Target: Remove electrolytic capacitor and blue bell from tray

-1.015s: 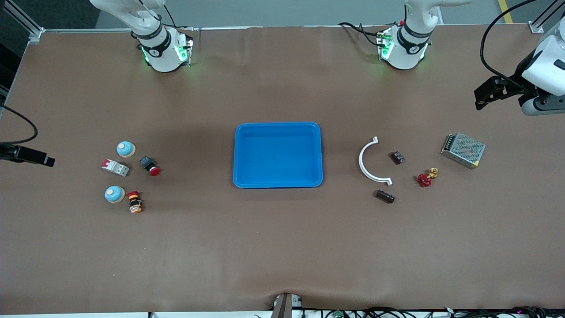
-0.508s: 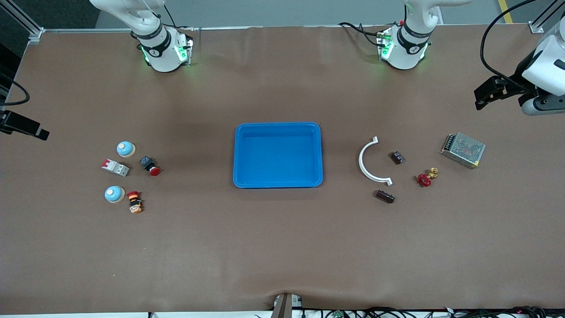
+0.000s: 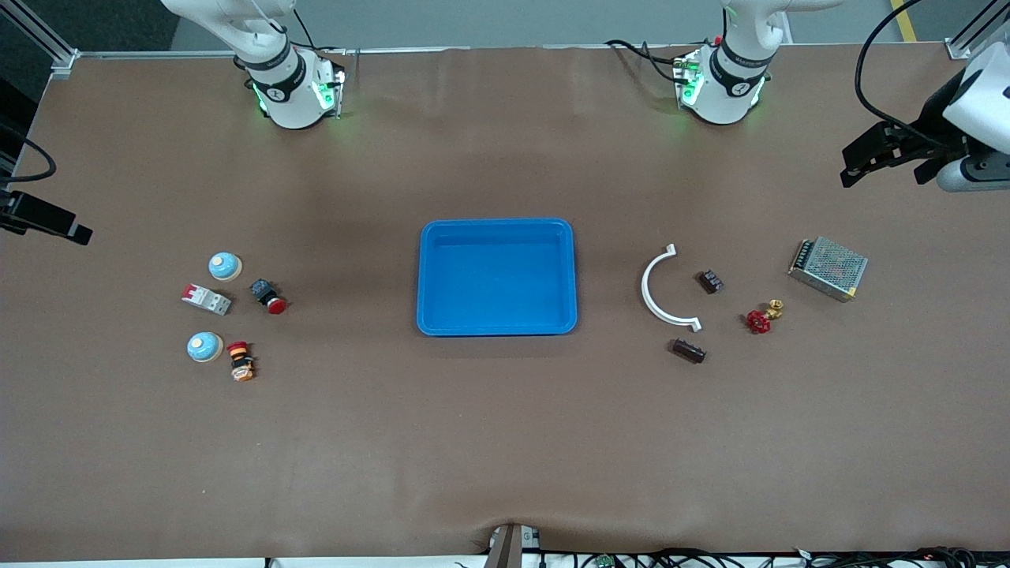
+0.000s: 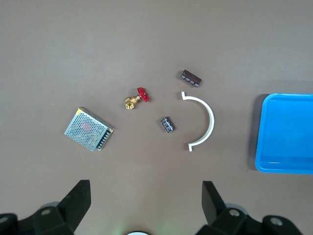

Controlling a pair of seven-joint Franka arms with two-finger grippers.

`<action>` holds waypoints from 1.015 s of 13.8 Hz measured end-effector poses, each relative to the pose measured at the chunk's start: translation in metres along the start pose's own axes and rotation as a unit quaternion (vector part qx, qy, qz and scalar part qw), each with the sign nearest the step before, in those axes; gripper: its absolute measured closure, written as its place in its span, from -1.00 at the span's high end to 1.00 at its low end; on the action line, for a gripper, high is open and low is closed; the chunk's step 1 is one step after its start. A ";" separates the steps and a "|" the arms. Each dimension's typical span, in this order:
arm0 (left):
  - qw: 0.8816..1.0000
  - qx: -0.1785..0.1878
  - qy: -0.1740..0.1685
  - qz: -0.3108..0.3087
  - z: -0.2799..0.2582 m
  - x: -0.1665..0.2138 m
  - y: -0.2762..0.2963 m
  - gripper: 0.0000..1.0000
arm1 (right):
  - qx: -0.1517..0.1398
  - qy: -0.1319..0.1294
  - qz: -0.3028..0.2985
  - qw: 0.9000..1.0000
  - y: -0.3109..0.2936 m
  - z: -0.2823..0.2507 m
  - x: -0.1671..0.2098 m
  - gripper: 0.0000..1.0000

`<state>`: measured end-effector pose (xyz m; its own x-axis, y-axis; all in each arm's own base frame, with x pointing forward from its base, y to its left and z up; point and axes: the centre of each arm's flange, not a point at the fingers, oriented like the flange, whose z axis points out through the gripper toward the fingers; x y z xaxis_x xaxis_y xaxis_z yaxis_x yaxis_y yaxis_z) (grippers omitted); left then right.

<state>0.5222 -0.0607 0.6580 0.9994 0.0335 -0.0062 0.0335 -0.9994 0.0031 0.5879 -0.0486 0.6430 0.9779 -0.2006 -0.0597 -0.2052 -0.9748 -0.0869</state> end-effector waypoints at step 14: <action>1.000 0.003 -0.001 0.004 -0.001 -0.016 0.004 1.00 | -0.007 0.000 -0.007 1.000 -0.007 0.001 -0.001 1.00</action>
<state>0.5066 -0.0653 0.6593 0.9997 0.0250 -0.0080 0.0250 -0.9997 -0.0029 0.5883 -0.0414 0.6432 0.9806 -0.1875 -0.0580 -0.1915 -0.9788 -0.0732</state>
